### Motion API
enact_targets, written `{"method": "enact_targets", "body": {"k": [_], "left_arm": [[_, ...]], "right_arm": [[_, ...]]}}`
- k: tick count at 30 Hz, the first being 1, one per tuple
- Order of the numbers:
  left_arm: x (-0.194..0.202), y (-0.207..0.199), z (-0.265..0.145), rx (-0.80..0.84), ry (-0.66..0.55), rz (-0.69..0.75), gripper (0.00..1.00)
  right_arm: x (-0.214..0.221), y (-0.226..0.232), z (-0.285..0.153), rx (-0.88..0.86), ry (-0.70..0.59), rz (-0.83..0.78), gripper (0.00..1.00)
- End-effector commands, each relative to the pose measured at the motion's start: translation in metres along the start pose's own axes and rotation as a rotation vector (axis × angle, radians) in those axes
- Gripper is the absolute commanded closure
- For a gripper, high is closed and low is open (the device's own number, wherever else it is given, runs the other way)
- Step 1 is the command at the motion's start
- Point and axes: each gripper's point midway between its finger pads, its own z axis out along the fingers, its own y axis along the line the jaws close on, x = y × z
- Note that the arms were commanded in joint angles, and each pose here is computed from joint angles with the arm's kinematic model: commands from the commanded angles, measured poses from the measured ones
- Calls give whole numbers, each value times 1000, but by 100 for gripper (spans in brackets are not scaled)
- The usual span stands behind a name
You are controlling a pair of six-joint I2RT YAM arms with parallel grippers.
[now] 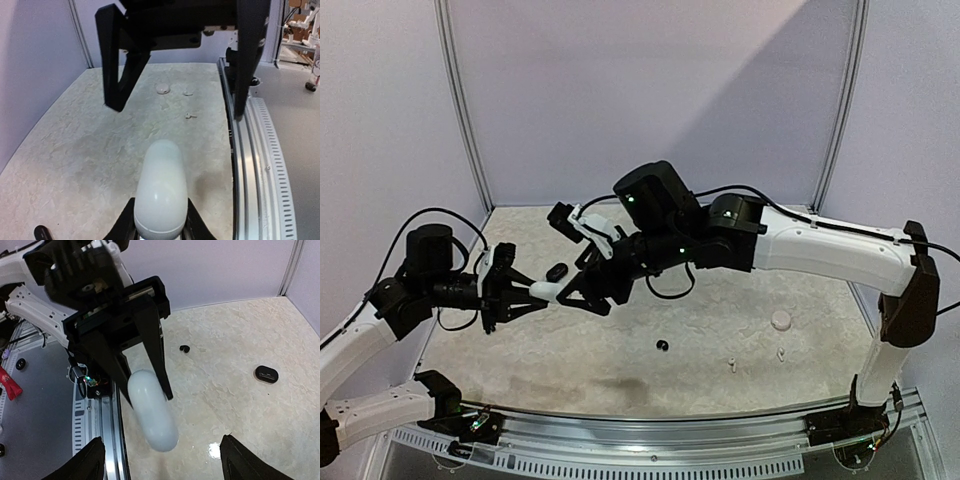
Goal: Insert the wireless bluetooth earbuds into the charging case
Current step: Close the charging case with the earbuds, then pass from the left arm to the right, then place the charging case with the earbuds at the center of the board.
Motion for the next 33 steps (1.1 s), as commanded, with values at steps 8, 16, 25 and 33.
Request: {"method": "enact_targets", "body": {"k": [8,16,25,33], "left_arm": [[-23,-17,-3,103,-88,-83,100],[-26,-11,-1,88,-98,-120,100],[26,98,-31,-622,71,-466,1],[105,102,-65,-877,390,-729,1]], "right_arm": [[-2,5,31,-127,-3,-71,53],[-1,8,31,-155,-3,-58,96],[82,-177,-20,240,138,524,100],[204,-271,-54,216,216,1200,97]]}}
